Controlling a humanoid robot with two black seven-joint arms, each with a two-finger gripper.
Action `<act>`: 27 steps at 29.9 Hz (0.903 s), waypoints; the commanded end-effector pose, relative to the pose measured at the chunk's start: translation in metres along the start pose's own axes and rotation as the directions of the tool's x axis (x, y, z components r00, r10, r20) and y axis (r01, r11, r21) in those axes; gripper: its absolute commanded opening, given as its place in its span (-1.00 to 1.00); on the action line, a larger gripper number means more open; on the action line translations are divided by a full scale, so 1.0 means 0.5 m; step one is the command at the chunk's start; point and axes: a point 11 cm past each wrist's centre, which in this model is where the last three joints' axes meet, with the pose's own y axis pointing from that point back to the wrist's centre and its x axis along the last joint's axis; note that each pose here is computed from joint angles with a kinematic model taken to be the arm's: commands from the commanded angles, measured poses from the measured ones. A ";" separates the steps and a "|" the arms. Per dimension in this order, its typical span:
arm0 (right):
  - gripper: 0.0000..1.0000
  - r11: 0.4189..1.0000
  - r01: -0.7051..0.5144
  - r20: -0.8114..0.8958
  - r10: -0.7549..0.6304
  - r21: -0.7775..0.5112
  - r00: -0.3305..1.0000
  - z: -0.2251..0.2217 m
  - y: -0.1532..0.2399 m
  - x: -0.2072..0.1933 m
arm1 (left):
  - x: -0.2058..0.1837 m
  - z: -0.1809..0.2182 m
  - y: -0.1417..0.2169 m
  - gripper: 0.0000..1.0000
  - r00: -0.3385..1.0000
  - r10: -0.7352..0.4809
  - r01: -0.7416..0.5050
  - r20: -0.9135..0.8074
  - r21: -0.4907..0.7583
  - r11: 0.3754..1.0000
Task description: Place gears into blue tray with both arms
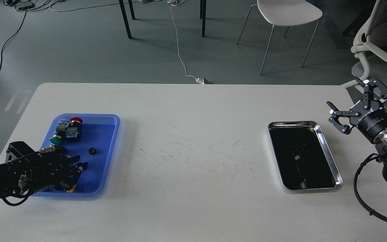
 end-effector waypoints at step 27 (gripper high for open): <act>0.94 0.994 0.096 0.005 -0.097 0.058 0.995 -0.045 -0.040 -0.098 | 0.471 -0.047 -0.077 0.95 0.276 0.511 -0.531 -0.814 0.314 0.787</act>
